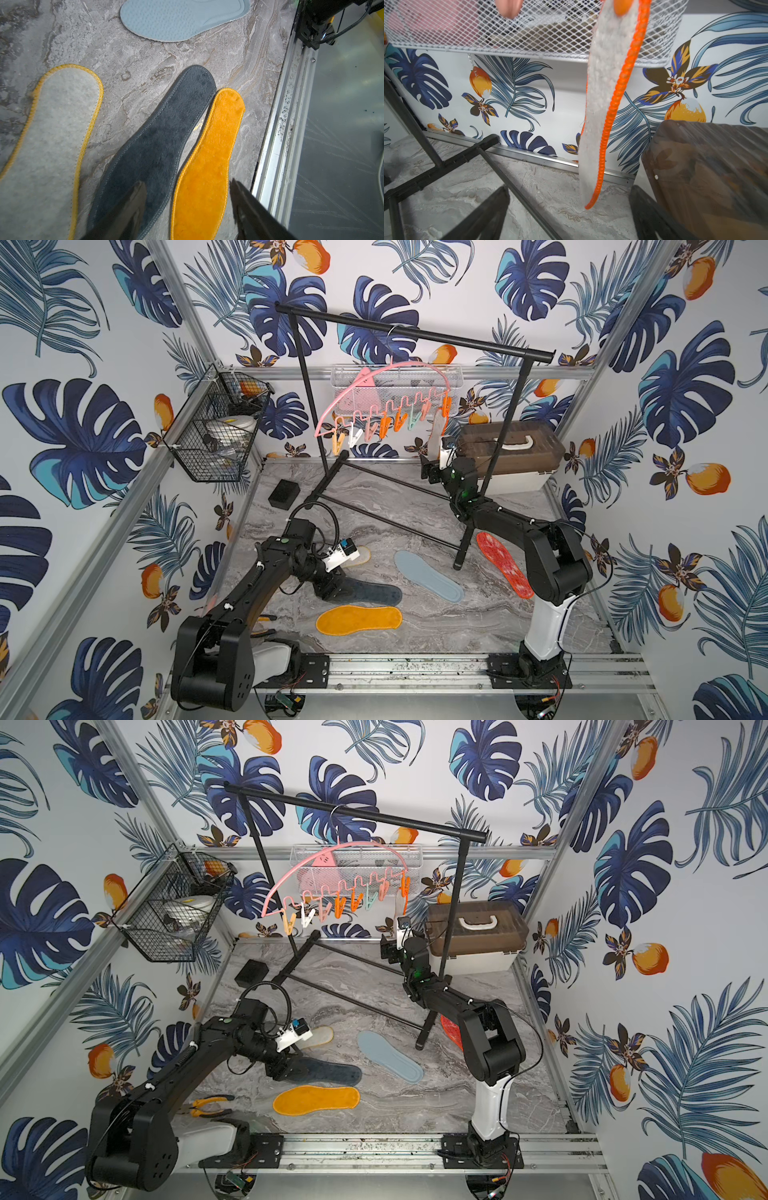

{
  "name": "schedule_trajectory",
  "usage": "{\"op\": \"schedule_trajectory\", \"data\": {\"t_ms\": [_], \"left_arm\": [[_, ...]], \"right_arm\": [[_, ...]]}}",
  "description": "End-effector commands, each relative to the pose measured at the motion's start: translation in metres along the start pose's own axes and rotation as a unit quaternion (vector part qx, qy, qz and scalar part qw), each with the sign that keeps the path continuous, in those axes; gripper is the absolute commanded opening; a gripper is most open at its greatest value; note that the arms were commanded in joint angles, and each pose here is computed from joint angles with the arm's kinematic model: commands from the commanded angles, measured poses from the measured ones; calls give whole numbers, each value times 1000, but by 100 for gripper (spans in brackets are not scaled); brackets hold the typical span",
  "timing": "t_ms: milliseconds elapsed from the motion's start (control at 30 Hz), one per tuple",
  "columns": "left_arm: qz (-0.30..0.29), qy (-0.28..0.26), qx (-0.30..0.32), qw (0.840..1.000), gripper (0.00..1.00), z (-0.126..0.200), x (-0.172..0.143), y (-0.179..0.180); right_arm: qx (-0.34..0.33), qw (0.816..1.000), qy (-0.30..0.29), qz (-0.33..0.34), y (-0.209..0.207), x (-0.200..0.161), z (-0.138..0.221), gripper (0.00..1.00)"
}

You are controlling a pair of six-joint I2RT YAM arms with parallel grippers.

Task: Take the shoe insoles off the hanger
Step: Remove the insole from the hanger.

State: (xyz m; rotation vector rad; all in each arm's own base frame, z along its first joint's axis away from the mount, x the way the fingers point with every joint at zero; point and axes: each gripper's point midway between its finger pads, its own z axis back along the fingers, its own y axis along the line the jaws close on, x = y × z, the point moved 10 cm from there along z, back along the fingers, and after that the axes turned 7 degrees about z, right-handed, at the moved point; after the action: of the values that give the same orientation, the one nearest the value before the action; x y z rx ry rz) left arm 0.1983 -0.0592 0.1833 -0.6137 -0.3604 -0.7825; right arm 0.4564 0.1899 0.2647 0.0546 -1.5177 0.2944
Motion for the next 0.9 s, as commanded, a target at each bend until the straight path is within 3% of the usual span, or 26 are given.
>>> {"op": "schedule_trajectory", "data": {"t_ms": [0,400,867], "left_arm": [[-8,-8,-10,1000,71,1,2,-2],[-5,-7,-17,1000,71,-1,3,0],[-2,-7,-20,1000,71,-1,4,1]], "right_arm": [[-5,999,-32,-21,-7,8,-7,92],[23,999,-34,-9,-12,-10,-31,82],[32,997,-59,-35,-20,-19,-47,56]]}}
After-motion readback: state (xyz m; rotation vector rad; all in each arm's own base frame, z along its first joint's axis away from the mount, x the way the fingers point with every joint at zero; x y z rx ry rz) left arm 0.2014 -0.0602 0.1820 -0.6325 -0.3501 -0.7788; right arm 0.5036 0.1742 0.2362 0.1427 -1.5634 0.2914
